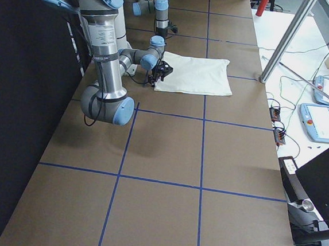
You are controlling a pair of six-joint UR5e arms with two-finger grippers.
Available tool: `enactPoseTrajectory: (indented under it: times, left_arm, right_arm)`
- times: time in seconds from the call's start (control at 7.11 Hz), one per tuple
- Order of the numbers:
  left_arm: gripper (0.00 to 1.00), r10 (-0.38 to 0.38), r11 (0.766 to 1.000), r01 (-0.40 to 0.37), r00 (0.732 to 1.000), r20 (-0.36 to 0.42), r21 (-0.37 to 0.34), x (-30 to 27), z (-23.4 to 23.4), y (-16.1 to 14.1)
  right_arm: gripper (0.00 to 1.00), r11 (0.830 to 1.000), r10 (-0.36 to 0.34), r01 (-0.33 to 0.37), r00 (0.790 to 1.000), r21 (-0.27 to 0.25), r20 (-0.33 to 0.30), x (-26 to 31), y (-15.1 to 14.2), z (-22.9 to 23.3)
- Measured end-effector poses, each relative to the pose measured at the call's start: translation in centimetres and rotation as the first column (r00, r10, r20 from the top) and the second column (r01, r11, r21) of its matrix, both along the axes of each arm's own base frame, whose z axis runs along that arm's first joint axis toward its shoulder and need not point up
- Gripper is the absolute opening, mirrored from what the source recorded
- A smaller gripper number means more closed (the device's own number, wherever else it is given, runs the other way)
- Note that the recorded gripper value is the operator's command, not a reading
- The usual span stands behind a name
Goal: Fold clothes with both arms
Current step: 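Grasp both near corners of the shirt with the left and right grippers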
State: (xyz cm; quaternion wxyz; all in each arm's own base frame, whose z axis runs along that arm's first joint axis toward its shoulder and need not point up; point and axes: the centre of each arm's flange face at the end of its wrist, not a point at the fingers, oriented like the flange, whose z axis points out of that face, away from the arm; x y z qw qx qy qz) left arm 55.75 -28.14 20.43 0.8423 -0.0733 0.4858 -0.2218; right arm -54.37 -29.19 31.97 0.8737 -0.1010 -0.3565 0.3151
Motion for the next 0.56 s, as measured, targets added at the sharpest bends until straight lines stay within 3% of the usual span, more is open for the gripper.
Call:
enactPoseTrajectory:
  times: [0.28,0.56]
  left_arm:
    - [0.0,0.002,1.0,-0.002,1.0,0.0,0.0,0.1,0.0,0.1]
    - [0.0,0.007,1.0,-0.007,1.0,-0.003,0.001,0.3,-0.2,0.4]
  right_arm:
    - [0.0,1.0,0.003,-0.003,1.0,0.004,0.013,0.1,-0.5,-0.8]
    - [0.0,1.0,0.012,-0.013,1.0,0.008,0.028,0.4,-1.3,-1.7]
